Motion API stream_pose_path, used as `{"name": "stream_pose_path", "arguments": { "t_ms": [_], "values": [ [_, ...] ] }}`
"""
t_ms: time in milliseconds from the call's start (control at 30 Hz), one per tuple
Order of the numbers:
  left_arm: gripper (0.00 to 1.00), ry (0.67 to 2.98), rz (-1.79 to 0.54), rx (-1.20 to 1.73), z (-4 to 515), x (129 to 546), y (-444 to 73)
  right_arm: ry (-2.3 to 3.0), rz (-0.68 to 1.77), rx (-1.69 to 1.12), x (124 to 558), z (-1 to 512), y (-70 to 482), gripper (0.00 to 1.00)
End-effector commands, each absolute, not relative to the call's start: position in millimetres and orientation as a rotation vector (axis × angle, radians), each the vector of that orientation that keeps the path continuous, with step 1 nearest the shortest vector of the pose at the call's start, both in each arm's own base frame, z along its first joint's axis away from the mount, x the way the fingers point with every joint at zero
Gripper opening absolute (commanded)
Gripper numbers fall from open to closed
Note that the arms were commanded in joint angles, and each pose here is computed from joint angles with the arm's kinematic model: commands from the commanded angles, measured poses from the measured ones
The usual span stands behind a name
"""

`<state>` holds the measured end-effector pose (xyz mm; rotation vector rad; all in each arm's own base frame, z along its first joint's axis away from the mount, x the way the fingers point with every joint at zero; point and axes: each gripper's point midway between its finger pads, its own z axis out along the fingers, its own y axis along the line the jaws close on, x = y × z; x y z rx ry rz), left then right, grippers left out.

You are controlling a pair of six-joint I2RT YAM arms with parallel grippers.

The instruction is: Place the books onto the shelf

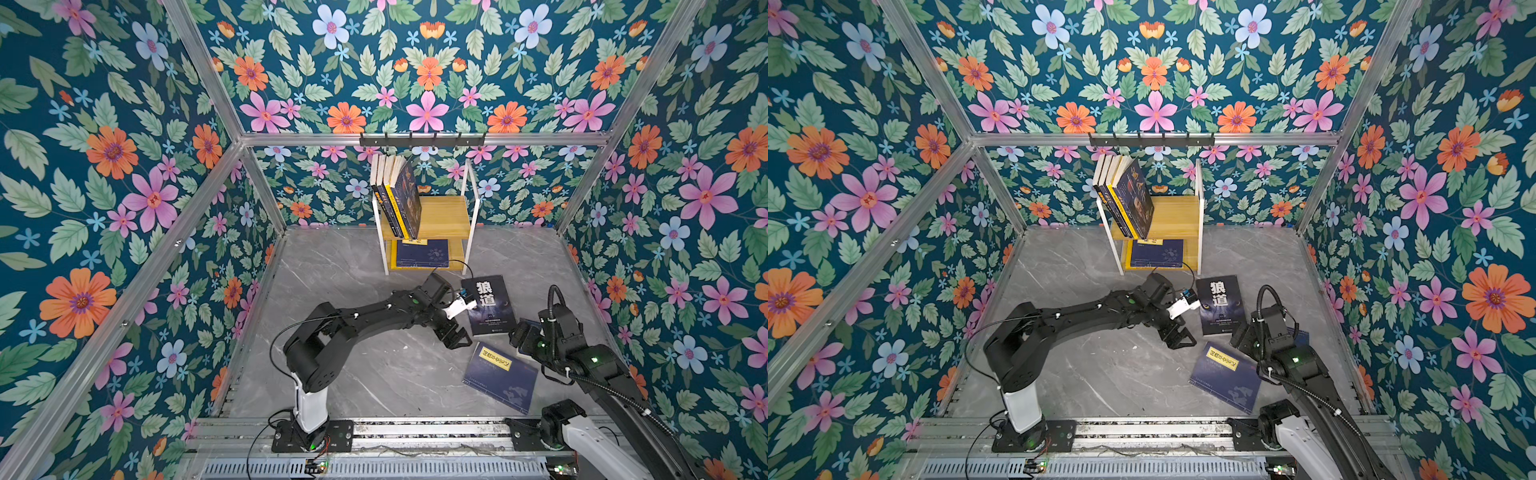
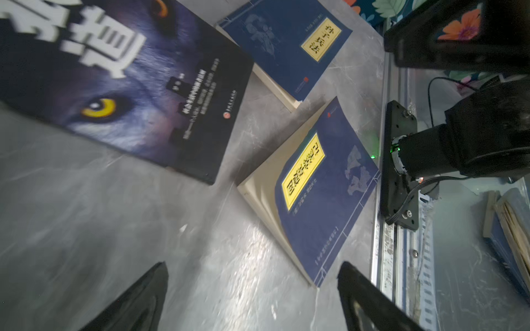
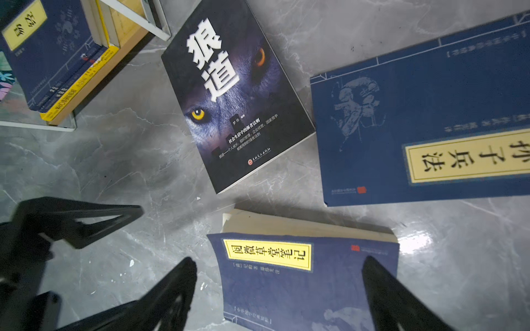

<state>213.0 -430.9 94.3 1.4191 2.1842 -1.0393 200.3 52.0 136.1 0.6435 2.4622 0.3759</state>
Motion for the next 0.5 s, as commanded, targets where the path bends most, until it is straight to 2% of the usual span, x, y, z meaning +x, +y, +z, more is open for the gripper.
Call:
{"name": "stream_pose_path", "arguments": {
  "t_ms": [0, 267, 400, 467],
  "values": [
    [0.93, 2.263, -1.000, 1.409, 79.4, 212.7, -444.6, 2.446, 0.368, 0.639, 192.5, 141.3, 47.4, 0.94],
    [0.86, 2.326, -0.972, 1.500, 50.6, 201.2, -472.2, 2.378, 0.412, 0.633, 188.7, 151.3, 46.2, 0.98],
    [0.72, 2.338, -0.993, 1.517, 43.8, 195.9, -475.6, 2.372, 0.407, 0.633, 189.3, 151.4, 45.3, 0.98],
    [0.61, 2.332, -1.009, 1.524, 44.6, 194.1, -477.7, 2.374, 0.405, 0.632, 189.1, 150.9, 45.1, 0.98]
  ]
}}
